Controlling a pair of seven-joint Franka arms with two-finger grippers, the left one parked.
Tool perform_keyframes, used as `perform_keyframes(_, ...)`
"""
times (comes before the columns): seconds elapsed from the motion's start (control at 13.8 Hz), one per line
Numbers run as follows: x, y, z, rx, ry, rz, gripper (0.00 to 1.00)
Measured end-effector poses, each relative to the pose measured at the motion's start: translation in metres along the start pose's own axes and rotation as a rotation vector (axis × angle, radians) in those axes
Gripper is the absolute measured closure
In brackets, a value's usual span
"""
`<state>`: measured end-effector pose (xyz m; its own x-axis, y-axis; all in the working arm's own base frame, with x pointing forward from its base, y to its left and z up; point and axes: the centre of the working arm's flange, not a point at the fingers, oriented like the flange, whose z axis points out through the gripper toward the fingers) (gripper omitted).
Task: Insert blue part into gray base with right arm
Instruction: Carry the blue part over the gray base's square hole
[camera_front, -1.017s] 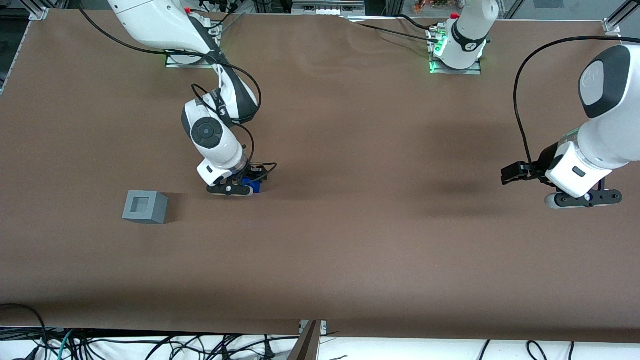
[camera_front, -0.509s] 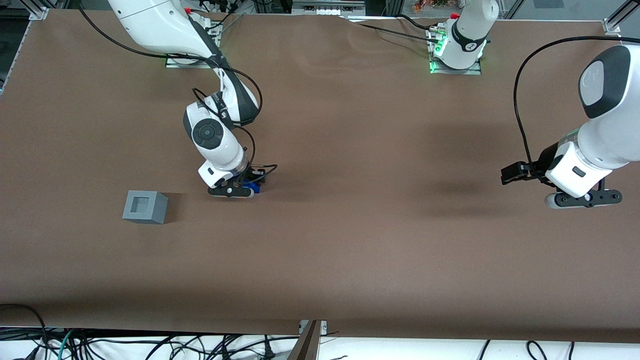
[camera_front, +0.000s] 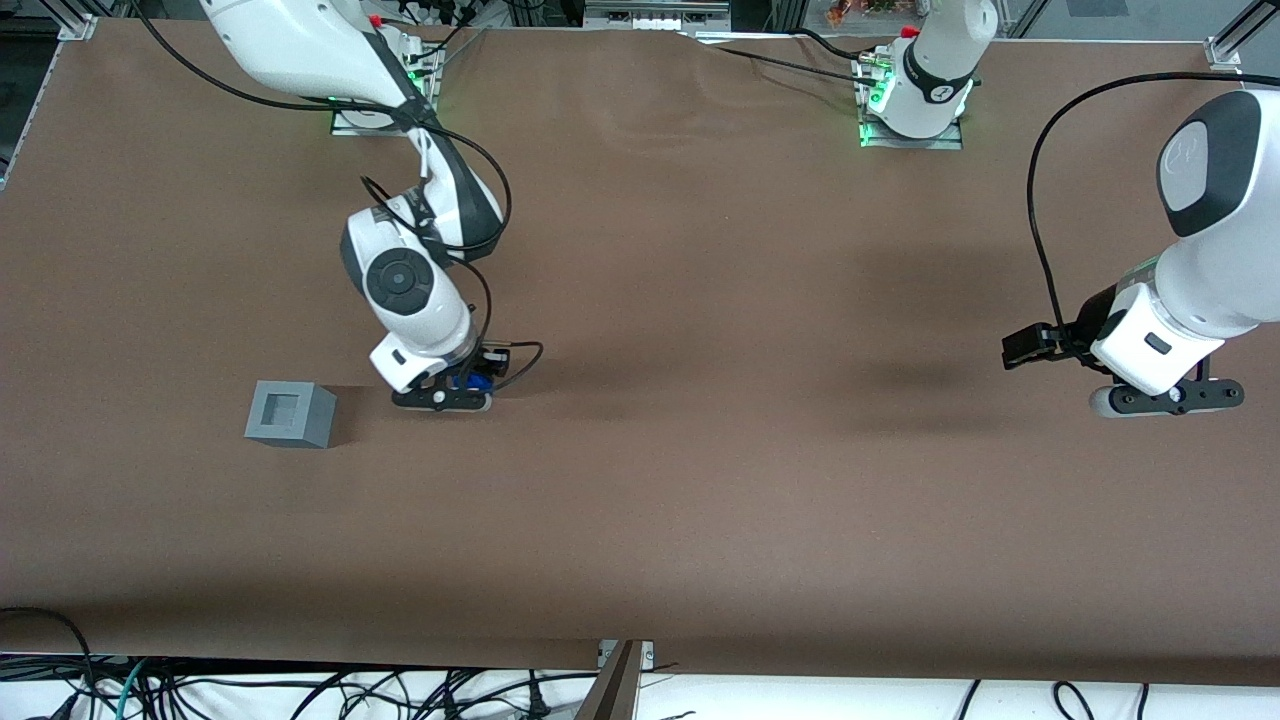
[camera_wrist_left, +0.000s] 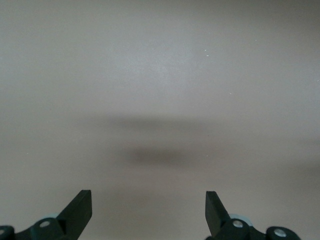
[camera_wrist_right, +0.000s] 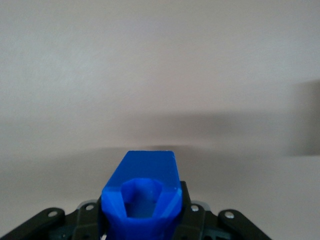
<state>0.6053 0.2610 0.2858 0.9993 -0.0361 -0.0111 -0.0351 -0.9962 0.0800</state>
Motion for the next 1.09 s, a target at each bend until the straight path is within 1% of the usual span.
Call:
perform_keyframes(0.15,0.025,0.037,-0.041,-0.023,0.008,0.009,0.50)
perform_keyframes(0.29,0.047,0.090,-0.061,-0.029,0.007,-0.009,0.50)
perform_keyframes(0.51,0.069,0.183,-0.053,-0.030,-0.013,-0.053,0.50)
perform_keyframes(0.65,0.075,0.225,-0.044,-0.030,-0.027,-0.060,0.50)
perform_keyframes(0.87,0.077,0.235,-0.032,-0.030,-0.043,-0.060,0.50)
perform_keyframes(1.09,0.077,0.237,-0.014,-0.033,-0.070,-0.068,0.50)
